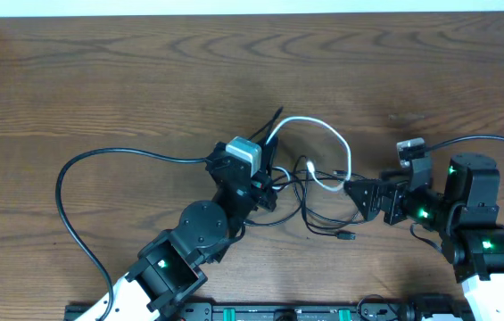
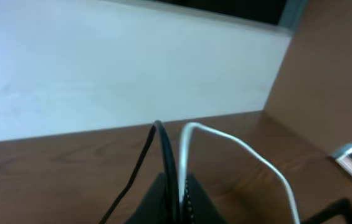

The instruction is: Untangle cables

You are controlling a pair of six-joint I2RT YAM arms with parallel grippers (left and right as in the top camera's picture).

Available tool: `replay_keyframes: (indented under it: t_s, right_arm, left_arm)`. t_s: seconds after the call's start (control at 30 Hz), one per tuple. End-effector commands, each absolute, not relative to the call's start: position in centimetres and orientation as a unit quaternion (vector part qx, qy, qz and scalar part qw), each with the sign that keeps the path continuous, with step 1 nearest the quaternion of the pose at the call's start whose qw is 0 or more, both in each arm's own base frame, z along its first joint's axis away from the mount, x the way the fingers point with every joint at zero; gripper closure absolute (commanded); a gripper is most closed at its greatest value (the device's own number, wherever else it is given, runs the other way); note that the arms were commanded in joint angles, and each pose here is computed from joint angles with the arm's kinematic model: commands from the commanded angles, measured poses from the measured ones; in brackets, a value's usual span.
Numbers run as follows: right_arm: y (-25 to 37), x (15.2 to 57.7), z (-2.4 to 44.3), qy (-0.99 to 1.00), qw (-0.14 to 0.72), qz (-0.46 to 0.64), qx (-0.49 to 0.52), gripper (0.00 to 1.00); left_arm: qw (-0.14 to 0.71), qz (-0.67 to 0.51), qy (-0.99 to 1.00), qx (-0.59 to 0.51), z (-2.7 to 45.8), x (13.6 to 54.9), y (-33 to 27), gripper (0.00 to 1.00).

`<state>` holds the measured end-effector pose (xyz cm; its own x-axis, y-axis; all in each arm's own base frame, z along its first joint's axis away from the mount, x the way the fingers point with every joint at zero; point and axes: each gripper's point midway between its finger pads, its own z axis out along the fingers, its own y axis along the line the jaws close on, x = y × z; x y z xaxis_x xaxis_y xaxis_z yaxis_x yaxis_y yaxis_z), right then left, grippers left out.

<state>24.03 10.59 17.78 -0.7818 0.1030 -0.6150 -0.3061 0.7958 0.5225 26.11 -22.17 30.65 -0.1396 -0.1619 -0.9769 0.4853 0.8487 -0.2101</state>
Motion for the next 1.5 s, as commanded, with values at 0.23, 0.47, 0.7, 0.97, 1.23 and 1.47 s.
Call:
replay_keyframes:
  t_s: [0.23, 0.47, 0.7, 0.97, 1.23, 1.47]
  right_arm:
    - [13.6, 21.1, 19.7, 0.850, 0.309, 0.398, -0.155, 0.02]
    - [15.6, 18.9, 21.9, 0.785, 0.325, 0.464, -0.250, 0.08]
    - [15.7, 18.9, 21.9, 0.785, 0.325, 0.465, -0.250, 0.09]
    - [17.1, 17.7, 21.9, 0.767, 0.320, 0.468, -0.301, 0.07]
    - [18.5, 17.4, 22.8, 0.738, 0.339, 0.469, -0.349, 0.04]
    - [19.6, 18.2, 24.3, 0.706, 0.374, 0.466, -0.379, 0.04]
  left_arm:
    - [0.619, -0.236, 0.744, 0.092, 28.9, 26.1, -21.3, 0.93]
    - [0.555, -0.356, 0.752, 0.019, 28.8, 25.2, -22.9, 0.93]
    - [0.444, -0.473, 0.758, -0.060, 28.0, 23.9, -25.1, 0.93]
    - [0.381, -0.534, 0.740, -0.148, 28.2, 24.1, -25.7, 0.93]
    - [0.388, -0.584, 0.694, -0.162, 31.2, 24.2, -25.9, 0.92]
    - [0.354, -0.606, 0.688, -0.185, 31.3, 23.7, -26.5, 0.92]
